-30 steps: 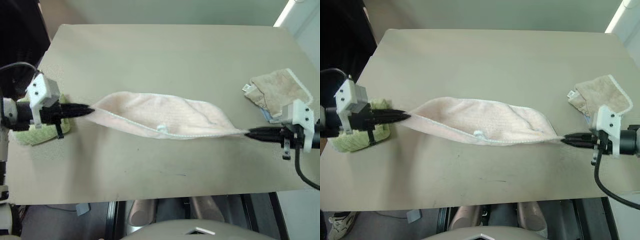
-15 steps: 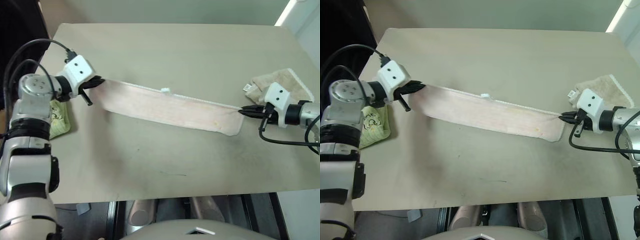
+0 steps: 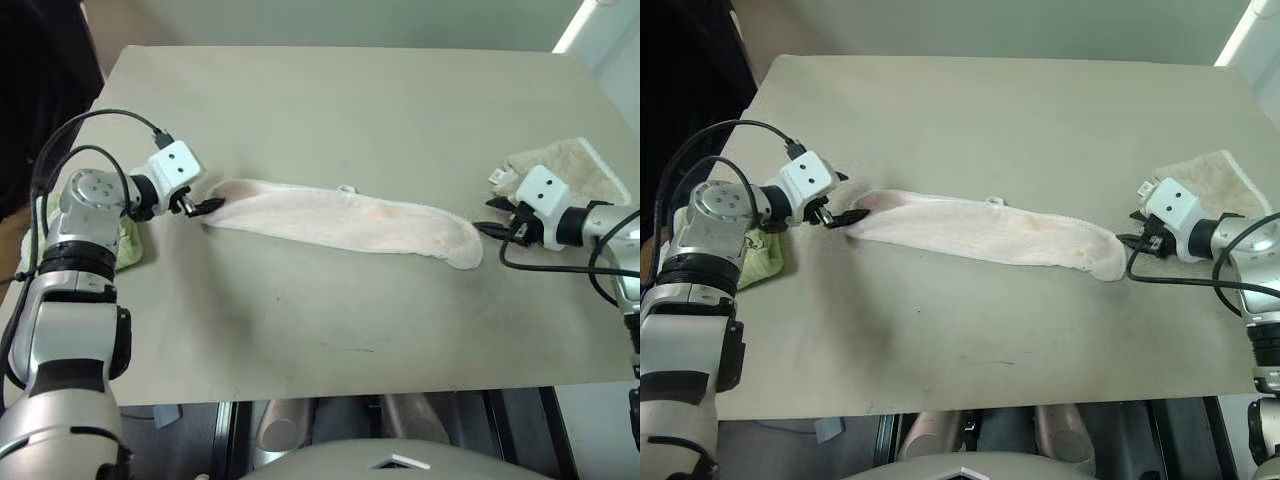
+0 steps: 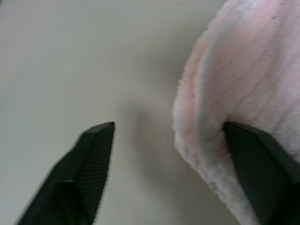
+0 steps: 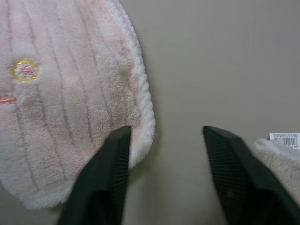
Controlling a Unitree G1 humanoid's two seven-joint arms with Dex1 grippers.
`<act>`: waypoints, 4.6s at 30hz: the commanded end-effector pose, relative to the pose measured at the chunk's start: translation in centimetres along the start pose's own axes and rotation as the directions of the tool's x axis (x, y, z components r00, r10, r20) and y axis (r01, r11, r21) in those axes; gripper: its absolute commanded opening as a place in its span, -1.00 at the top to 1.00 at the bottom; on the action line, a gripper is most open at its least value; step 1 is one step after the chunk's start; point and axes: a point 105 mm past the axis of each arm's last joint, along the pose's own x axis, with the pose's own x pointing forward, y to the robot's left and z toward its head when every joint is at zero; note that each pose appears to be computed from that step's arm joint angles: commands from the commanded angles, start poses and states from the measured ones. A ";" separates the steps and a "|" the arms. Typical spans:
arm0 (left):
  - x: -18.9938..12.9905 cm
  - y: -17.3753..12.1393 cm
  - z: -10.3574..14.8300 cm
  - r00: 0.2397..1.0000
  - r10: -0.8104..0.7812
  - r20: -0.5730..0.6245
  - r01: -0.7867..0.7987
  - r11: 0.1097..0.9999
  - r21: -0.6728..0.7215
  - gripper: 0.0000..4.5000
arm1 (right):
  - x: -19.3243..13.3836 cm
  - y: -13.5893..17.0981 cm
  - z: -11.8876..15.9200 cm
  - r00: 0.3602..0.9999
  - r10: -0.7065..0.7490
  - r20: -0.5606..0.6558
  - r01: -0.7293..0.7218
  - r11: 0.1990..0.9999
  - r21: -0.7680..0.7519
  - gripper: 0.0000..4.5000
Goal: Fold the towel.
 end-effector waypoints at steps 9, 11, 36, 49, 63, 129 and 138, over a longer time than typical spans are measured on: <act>-2.5 6.3 2.1 0.915 0.393 0.095 -0.386 0.919 -0.084 -1.00 | -6.1 -0.9 2.6 0.980 -0.114 0.162 0.081 0.977 0.196 -0.82; -2.3 6.2 3.3 0.912 0.382 0.150 -0.368 0.923 -0.111 -1.00 | -6.4 0.5 2.4 0.975 -0.095 0.199 0.024 0.943 0.333 -0.82; -1.0 2.5 5.6 0.936 0.210 0.283 -0.201 0.978 -0.062 -1.00 | -1.7 11.0 -0.7 0.961 -0.146 0.235 -0.227 0.068 0.971 -0.99; -2.2 -0.5 7.8 0.900 0.038 0.434 -0.001 0.996 -0.085 -1.00 | 1.7 7.7 1.2 0.940 -0.318 0.126 -0.190 -0.177 0.966 -0.99; -4.6 -5.5 8.7 0.868 -0.126 0.481 0.212 0.969 -0.129 -1.00 | -2.2 3.1 -0.7 0.878 -0.477 -0.034 -0.107 -0.264 0.959 0.73; -4.7 -10.5 9.8 0.810 -0.309 0.498 0.414 0.904 -0.112 -1.00 | -3.0 3.9 -2.3 0.877 -0.478 -0.055 -0.051 -0.206 0.977 0.98; -4.4 -10.6 9.7 0.811 -0.312 0.495 0.416 0.902 -0.112 -1.00 | -5.7 -1.2 2.0 0.867 -0.496 0.052 0.127 0.321 0.938 0.98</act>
